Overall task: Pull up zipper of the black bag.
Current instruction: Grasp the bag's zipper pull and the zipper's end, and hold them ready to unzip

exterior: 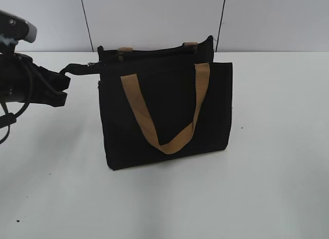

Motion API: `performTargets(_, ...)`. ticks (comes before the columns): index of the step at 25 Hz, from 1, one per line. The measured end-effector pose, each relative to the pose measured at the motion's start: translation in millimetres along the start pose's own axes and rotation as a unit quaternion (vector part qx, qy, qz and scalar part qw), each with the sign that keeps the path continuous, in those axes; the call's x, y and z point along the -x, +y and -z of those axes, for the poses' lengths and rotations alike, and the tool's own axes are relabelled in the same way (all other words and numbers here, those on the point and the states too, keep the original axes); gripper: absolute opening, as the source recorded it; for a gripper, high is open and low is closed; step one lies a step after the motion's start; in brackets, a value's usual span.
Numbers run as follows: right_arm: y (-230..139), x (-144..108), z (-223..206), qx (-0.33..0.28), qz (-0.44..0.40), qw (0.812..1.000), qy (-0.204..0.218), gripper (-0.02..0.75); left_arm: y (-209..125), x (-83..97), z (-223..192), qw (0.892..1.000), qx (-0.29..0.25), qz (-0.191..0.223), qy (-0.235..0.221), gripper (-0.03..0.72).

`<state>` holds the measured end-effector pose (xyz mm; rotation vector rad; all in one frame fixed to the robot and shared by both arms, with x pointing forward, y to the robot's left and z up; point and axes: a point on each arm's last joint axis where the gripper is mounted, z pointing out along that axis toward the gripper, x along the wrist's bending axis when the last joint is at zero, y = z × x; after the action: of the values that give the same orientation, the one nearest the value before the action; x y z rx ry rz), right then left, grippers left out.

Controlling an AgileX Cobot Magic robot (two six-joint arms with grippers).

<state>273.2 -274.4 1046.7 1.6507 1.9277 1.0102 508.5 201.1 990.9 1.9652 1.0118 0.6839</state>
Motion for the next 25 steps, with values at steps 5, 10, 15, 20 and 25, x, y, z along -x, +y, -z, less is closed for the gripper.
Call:
performTargets(5,0.1,0.0,0.0,0.001,0.000,1.000,0.000,0.524,-2.7,3.5,-5.5,1.000,0.006,0.001,-0.020,0.040)
performTargets(10,0.1,0.0,0.0,0.001,0.000,1.000,0.000,0.524,-11.7,7.0,-14.6,0.999,-0.013,-0.002,-0.041,0.077)
performTargets(15,0.1,0.0,0.0,0.001,0.000,1.000,0.000,0.524,-17.2,11.5,-20.2,0.997,-0.024,-0.012,-0.067,0.319)
performTargets(20,0.1,-0.1,0.0,0.001,0.000,1.000,0.000,0.524,-23.5,11.3,-25.6,0.997,-0.041,0.004,-0.067,0.491)
performTargets(25,0.1,-0.1,0.0,0.001,0.000,1.000,0.000,0.524,-38.5,16.7,-39.6,0.993,-0.065,-0.008,-0.099,0.507)
